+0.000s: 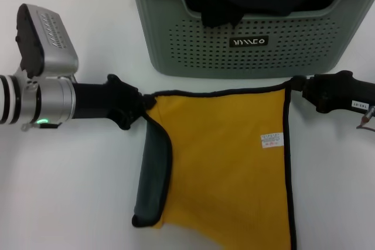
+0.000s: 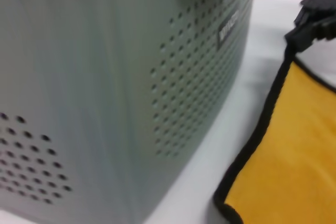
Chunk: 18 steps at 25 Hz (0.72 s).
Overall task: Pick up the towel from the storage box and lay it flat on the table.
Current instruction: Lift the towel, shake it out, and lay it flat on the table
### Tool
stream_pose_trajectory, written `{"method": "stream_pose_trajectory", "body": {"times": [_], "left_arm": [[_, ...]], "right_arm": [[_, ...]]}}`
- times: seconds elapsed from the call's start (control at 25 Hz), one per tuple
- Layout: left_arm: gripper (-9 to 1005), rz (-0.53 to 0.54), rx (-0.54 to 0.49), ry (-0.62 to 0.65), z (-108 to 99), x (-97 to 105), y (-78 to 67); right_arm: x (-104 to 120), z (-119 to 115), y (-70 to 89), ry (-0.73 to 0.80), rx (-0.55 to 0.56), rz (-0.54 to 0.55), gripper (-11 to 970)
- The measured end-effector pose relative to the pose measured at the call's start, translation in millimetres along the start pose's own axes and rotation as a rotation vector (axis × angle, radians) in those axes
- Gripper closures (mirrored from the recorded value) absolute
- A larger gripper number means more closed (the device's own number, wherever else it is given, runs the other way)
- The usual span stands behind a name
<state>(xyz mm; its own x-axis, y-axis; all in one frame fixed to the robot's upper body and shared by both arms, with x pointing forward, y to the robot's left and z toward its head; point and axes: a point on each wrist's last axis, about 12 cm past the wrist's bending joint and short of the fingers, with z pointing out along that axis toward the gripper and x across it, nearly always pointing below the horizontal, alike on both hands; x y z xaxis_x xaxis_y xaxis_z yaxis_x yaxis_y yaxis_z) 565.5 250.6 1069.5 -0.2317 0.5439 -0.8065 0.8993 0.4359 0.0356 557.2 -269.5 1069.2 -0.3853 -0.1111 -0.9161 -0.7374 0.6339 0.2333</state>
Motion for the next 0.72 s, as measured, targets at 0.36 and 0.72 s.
{"method": "stream_pose_trajectory", "body": {"times": [0.36,0.72], "left_arm": [[977,0.243,-0.092,0.14,7.6,-15.3,-3.3],[977,0.385,-0.176,0.163,-7.9,-20.7,-4.7]], "right_arm": [[-6.0,8.4,-3.2,0.005,0.012,-0.011,929],[-7.4,9.8,-5.2,0.004,0.023,-0.01,928]]}}
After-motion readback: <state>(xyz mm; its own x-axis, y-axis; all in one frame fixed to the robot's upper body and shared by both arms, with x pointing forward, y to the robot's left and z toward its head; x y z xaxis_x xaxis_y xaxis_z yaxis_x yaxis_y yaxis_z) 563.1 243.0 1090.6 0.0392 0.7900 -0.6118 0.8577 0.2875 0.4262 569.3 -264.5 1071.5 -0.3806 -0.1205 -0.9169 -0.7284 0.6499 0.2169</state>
